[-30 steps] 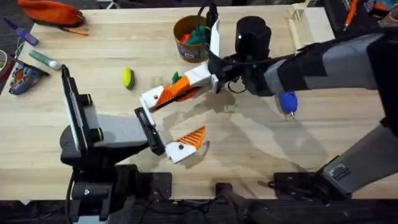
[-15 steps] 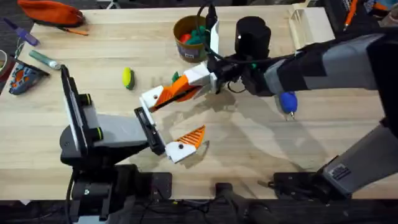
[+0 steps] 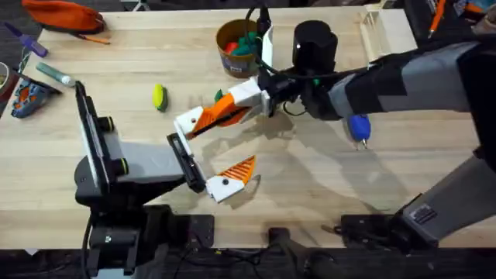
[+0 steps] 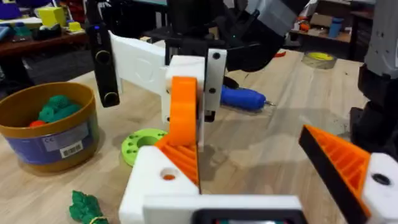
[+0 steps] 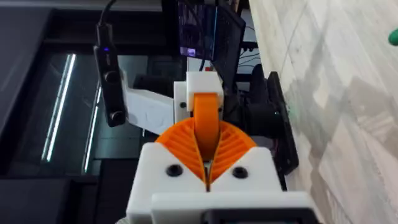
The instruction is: Pick up the gripper from the table and insert it into the empty holder that is missing its gripper. Then pick up a screw, insert it into the mounting hole, and use the screwdriver to tighten it. Finally, clean up the table by picking up the vegetable and placing it into the bucket.
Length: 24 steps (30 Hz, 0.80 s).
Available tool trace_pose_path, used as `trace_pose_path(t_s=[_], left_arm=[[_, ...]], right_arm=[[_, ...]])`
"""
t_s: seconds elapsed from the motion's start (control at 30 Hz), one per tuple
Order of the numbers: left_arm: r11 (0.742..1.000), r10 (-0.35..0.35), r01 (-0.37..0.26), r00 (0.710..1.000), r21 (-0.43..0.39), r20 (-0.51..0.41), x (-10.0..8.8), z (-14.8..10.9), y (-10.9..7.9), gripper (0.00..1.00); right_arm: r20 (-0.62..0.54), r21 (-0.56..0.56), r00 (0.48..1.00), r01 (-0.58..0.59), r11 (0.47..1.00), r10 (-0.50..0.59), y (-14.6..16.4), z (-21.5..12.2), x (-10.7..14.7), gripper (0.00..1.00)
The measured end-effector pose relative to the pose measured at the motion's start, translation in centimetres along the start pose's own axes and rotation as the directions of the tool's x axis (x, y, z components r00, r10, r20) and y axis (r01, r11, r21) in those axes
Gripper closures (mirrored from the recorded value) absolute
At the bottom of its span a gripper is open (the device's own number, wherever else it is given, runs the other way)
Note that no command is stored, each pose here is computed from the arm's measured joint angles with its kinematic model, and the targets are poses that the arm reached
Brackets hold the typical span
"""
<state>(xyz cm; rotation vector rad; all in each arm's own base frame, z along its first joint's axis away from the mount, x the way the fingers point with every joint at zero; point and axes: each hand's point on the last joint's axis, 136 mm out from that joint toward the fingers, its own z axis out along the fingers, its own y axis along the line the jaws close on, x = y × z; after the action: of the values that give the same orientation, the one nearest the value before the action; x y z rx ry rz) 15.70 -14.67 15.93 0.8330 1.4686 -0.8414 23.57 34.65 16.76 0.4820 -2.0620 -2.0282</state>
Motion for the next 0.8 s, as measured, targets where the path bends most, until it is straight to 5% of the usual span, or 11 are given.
trace_pose_path(t_s=[0.33,0.37,0.57,0.8], left_arm=[[1.0,0.0,0.0,1.0,-0.001,0.0,0.0,0.0,0.0,0.015],[1.0,0.001,-0.001,1.0,-0.002,0.0,0.0,0.0,0.0,0.015],[1.0,0.004,-0.004,1.0,0.023,0.0,0.0,0.0,-0.4,0.015],[1.0,0.004,-0.004,1.0,0.024,0.001,0.0,0.0,-0.4,0.015]], right_arm=[[0.002,0.001,1.0,0.0,1.0,0.0,0.0,0.0,0.0,0.993],[0.003,0.001,1.0,-0.008,1.0,0.008,0.0,0.0,0.0,0.935],[0.055,0.015,0.998,-0.017,1.0,0.016,-0.3,0.0,-0.9,0.106],[0.075,0.019,0.997,-0.022,1.0,0.02,-0.4,-0.1,-1.2,0.07]])
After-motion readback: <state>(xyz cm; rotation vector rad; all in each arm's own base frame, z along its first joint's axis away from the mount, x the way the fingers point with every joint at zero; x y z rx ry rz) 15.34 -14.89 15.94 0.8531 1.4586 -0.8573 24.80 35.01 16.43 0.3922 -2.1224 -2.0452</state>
